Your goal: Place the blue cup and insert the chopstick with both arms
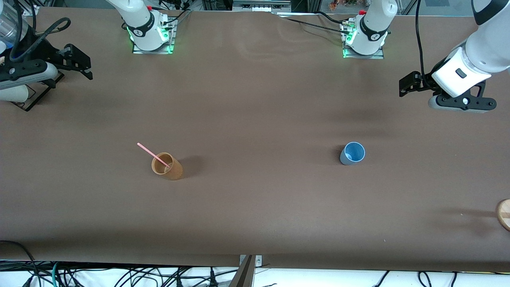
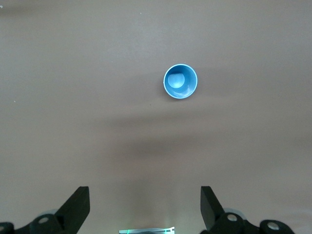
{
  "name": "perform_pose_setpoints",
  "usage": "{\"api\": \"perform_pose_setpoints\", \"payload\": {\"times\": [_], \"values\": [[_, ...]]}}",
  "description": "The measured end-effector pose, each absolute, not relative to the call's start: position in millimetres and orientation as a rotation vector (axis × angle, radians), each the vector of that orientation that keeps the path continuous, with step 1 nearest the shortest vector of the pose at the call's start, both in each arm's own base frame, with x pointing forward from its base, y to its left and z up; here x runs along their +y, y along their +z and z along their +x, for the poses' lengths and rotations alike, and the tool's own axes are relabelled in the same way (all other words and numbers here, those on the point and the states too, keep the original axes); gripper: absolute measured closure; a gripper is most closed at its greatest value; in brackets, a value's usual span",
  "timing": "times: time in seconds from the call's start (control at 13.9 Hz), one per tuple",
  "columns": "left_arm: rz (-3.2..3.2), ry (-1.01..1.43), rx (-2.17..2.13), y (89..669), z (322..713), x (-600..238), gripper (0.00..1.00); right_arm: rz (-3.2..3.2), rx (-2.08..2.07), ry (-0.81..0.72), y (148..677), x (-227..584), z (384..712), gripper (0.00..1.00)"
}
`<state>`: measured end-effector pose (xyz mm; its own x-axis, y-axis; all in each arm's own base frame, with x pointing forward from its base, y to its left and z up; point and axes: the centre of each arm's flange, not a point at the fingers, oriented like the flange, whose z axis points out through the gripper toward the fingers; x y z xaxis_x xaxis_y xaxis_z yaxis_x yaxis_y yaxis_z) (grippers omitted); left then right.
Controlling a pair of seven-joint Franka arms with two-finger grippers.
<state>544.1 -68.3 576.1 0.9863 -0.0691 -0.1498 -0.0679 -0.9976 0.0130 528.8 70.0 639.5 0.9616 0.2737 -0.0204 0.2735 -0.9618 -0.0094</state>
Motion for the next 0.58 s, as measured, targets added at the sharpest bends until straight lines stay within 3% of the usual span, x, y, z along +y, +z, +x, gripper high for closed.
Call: {"api": "perform_pose_setpoints", "payload": {"times": [0.58], "values": [[3.117, -0.299, -0.114, 548, 569, -72, 0.0, -3.103, -0.433, 0.049, 635, 70, 529, 0.0]]}}
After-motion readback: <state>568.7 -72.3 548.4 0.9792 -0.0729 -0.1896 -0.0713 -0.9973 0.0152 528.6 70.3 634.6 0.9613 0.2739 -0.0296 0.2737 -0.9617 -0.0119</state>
